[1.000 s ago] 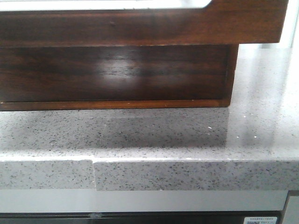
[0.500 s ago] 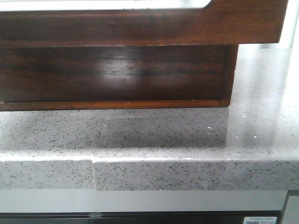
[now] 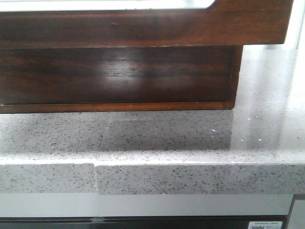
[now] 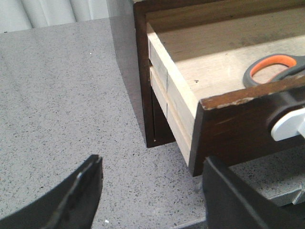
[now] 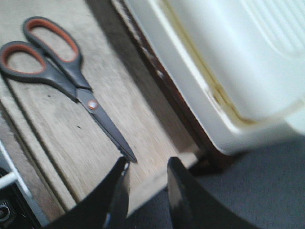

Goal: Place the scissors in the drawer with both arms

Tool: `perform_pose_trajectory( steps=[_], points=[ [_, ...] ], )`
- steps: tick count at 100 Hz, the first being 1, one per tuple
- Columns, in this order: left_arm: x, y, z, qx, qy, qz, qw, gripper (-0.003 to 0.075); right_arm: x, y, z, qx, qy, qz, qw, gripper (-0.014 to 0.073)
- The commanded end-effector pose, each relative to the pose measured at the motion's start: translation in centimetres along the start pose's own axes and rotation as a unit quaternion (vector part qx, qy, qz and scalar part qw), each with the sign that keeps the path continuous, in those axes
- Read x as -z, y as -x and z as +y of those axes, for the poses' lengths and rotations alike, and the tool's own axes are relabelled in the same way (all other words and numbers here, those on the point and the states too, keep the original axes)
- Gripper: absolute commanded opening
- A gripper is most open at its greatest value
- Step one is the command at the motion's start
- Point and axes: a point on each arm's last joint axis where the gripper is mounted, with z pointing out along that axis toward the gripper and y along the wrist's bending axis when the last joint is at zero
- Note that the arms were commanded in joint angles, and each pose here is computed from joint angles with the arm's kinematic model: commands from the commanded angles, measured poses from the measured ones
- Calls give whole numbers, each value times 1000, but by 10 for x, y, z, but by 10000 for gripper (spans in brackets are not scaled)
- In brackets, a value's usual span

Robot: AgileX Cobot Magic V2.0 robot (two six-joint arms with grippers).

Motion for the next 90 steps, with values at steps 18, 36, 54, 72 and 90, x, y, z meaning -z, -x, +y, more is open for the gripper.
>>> perform_pose_trajectory(
  steps=[18, 36, 54, 72, 90],
  points=[
    [3, 15, 1, 9, 2, -46, 999, 421, 42, -74, -18, -180, -129, -87, 971, 180],
    [3, 15, 1, 9, 2, -46, 999, 421, 41, -127, 6, -263, -153, -127, 944, 180],
    [3, 15, 1, 9, 2, -46, 999, 420, 28, -173, 36, -290, -148, -145, 934, 180],
    [3, 15, 1, 9, 2, -46, 999, 419, 18, -198, 52, -290, -145, -134, 936, 178],
    [3, 15, 1, 9, 2, -46, 999, 298, 14, -201, 54, -290, -143, -129, 937, 82]
  ],
)
